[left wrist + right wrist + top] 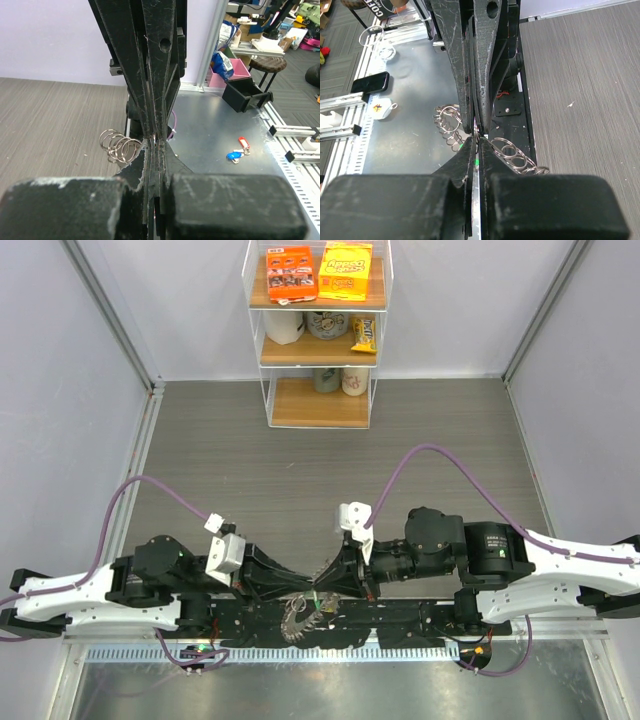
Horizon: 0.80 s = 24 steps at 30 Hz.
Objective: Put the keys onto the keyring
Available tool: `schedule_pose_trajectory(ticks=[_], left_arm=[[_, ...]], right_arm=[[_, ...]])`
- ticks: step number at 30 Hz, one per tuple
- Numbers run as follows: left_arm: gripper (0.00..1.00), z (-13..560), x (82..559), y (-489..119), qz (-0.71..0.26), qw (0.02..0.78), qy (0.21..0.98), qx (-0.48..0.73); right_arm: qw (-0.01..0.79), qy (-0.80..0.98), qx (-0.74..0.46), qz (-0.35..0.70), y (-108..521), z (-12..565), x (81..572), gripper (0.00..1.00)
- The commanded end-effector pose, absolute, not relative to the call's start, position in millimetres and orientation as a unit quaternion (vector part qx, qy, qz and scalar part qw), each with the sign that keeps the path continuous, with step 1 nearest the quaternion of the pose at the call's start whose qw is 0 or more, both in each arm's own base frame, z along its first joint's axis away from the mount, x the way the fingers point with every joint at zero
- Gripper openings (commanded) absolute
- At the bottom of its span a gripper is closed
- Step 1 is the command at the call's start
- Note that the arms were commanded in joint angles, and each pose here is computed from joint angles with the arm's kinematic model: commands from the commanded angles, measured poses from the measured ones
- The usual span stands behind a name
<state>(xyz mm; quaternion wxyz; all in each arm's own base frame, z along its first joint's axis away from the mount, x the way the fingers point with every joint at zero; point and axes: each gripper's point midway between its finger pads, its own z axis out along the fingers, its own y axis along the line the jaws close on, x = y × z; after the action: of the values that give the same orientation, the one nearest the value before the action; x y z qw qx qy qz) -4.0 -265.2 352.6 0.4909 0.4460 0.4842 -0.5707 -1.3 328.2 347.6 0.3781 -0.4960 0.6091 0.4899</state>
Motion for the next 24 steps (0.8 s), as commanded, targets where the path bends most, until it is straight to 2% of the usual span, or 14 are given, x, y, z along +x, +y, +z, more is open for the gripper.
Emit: schedule_pose_trajectory(ticks=[1,7,14,18,24], left_arm=[[0.0,400,-5,-255,-0.609,0.539,0.418,0.405],[0.0,406,-6,-252,-0.615,0.549,0.403,0.397],[0.0,413,-7,-254,-0.62,0.553,0.391,0.396],[0.0,415,-8,-255,-0.622,0.553,0.387,0.396],[0.0,418,-9,-255,-0.625,0.554,0.383,0.393]], right_arm=[[0.402,0.591,-0.481,0.507,331,364,1,0.05],[0.401,0.581,-0.481,0.52,332,359,-3,0.05],[0.394,0.574,-0.483,0.53,336,353,-8,0.1],[0.394,0.572,-0.482,0.533,337,354,-8,0.16],[0.395,0.575,-0.479,0.533,338,351,-7,0.17]])
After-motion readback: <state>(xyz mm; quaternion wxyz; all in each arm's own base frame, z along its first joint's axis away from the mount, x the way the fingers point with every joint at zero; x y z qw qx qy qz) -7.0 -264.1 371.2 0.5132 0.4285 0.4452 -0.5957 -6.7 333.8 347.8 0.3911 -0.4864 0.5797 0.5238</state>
